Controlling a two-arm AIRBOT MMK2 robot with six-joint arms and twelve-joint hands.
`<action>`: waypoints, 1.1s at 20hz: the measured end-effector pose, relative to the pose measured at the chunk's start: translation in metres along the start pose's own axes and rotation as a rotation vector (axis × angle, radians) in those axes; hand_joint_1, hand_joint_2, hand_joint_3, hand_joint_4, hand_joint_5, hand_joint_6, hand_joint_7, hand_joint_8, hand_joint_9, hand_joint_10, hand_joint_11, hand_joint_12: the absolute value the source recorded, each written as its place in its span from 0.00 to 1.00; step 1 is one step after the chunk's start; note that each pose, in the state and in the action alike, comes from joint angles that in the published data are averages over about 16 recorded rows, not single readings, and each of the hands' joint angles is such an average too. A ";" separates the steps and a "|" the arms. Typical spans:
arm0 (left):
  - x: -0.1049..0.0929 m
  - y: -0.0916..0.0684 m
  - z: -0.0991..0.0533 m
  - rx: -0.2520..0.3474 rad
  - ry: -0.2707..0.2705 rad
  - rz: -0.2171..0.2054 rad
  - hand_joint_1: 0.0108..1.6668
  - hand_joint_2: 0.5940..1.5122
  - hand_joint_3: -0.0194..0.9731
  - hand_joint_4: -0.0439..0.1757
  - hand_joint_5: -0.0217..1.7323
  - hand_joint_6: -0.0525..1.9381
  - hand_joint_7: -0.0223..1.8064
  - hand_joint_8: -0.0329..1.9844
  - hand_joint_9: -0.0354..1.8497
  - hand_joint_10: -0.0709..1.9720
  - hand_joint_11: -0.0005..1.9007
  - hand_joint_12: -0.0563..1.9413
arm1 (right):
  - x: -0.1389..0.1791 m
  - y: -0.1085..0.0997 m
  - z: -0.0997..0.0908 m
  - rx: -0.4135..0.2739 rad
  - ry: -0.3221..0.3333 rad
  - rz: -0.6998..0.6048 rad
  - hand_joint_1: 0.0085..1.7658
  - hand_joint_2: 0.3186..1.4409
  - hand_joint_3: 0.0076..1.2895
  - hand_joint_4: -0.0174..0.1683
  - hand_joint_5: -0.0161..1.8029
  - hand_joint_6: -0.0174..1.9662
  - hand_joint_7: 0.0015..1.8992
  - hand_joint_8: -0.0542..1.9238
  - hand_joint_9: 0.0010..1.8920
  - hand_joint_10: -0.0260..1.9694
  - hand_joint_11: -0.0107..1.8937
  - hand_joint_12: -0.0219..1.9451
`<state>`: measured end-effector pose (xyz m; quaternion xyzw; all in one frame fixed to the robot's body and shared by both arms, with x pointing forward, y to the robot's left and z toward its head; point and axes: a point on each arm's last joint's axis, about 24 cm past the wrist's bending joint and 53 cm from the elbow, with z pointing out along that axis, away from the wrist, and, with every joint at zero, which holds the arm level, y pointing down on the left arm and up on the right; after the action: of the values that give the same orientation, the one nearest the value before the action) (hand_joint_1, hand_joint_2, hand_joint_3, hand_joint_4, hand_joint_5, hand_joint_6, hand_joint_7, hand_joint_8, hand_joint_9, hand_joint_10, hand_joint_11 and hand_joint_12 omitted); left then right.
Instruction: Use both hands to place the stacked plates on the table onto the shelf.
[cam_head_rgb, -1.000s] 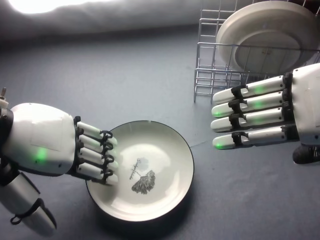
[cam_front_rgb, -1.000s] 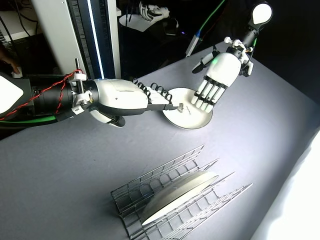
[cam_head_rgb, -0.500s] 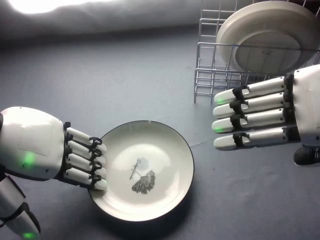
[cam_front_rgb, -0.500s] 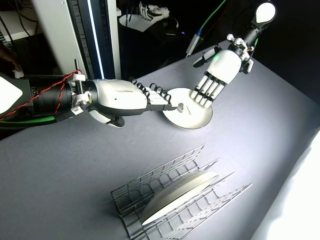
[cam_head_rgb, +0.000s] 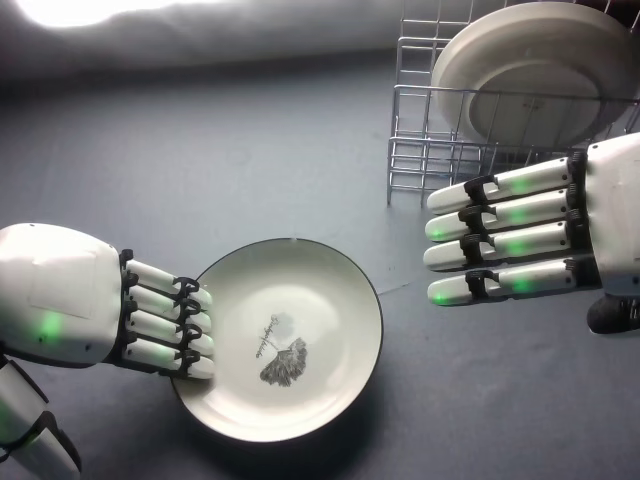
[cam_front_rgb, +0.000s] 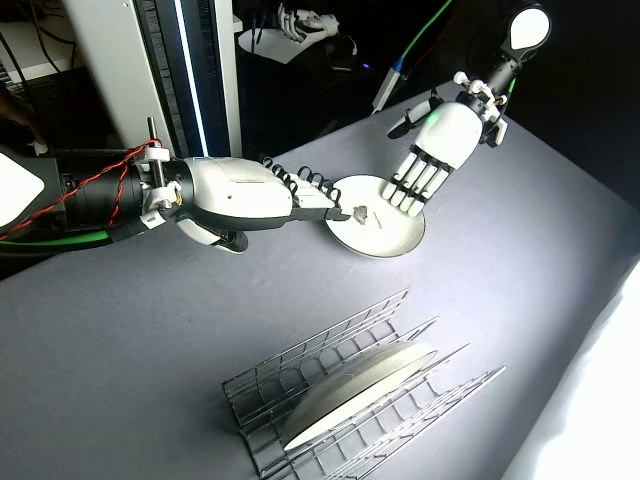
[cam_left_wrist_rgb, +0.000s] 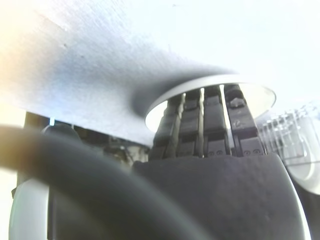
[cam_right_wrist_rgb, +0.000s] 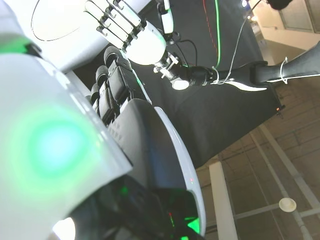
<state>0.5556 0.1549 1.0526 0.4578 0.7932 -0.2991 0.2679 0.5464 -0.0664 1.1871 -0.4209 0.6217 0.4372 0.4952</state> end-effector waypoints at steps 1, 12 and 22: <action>0.002 0.000 0.000 -0.001 0.004 -0.005 0.00 0.54 0.02 0.16 0.06 0.02 0.06 0.01 0.06 0.03 0.01 0.07 | 0.000 0.000 0.001 0.001 -0.001 0.001 0.60 0.64 0.01 0.12 0.04 0.02 0.01 0.04 0.01 0.02 0.02 0.02; 0.018 0.001 0.004 0.001 0.025 -0.048 0.00 0.54 0.02 0.16 0.06 0.01 0.05 0.01 0.06 0.03 0.01 0.07 | -0.006 -0.003 0.040 0.020 -0.025 0.026 0.60 0.64 0.01 0.12 0.05 0.02 0.01 0.04 0.01 0.02 0.02 0.01; 0.020 0.002 0.004 0.004 0.026 -0.059 0.00 0.54 0.02 0.16 0.05 0.01 0.05 0.01 0.06 0.03 0.01 0.07 | 0.003 0.005 0.096 0.014 -0.016 0.073 0.63 0.61 0.01 0.12 0.06 0.02 0.03 0.04 0.02 0.02 0.02 0.05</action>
<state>0.5491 0.1639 1.0355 0.4385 0.8093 -0.3023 0.2477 0.5648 0.0268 1.1726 -0.3908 0.6358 0.4539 0.4868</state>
